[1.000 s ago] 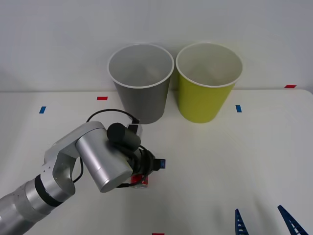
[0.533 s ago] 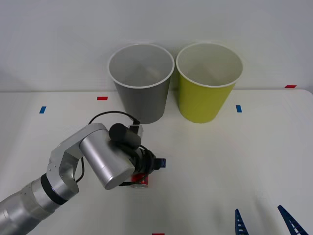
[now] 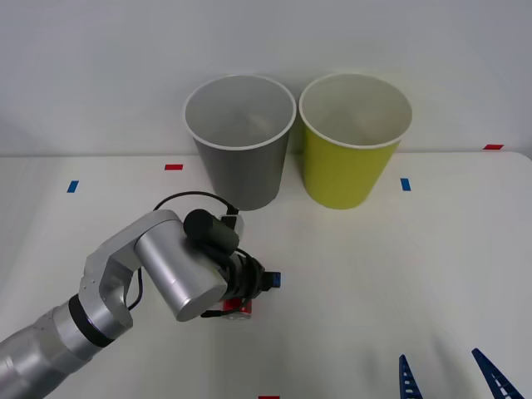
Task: Put cans in the gray bin and PET bottles in the light green bin.
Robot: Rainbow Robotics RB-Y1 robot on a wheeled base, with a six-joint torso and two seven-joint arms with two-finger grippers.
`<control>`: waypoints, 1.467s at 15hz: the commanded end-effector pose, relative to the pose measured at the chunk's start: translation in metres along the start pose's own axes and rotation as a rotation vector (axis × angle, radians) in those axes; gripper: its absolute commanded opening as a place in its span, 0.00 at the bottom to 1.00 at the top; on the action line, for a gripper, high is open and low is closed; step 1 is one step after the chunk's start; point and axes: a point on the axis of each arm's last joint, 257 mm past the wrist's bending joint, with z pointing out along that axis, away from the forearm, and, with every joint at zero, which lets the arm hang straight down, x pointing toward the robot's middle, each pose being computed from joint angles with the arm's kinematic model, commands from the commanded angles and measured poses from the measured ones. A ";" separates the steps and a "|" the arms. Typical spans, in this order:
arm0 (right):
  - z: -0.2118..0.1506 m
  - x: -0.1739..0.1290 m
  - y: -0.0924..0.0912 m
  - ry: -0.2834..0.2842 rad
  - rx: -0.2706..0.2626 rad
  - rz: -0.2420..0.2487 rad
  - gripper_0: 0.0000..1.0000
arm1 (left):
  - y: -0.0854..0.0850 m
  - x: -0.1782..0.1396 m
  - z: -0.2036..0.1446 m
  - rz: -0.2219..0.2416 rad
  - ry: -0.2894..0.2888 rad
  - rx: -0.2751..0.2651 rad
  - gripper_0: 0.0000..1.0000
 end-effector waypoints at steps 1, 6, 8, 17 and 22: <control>0.000 0.000 0.000 0.000 0.000 0.000 1.00 | 0.001 -0.001 0.000 0.006 -0.004 0.001 0.00; 0.000 0.000 0.000 0.000 0.000 0.000 1.00 | 0.002 -0.001 0.000 0.011 -0.005 0.000 0.00; 0.000 0.000 0.000 0.000 0.000 0.000 1.00 | 0.003 -0.001 0.000 0.010 -0.004 -0.001 0.00; 0.000 0.000 0.000 0.000 0.000 0.000 1.00 | 0.009 -0.007 -0.030 0.064 -0.041 -0.046 0.00; 0.000 0.000 0.000 0.000 0.000 0.000 1.00 | 0.021 -0.014 -0.080 0.074 -0.139 -0.038 0.00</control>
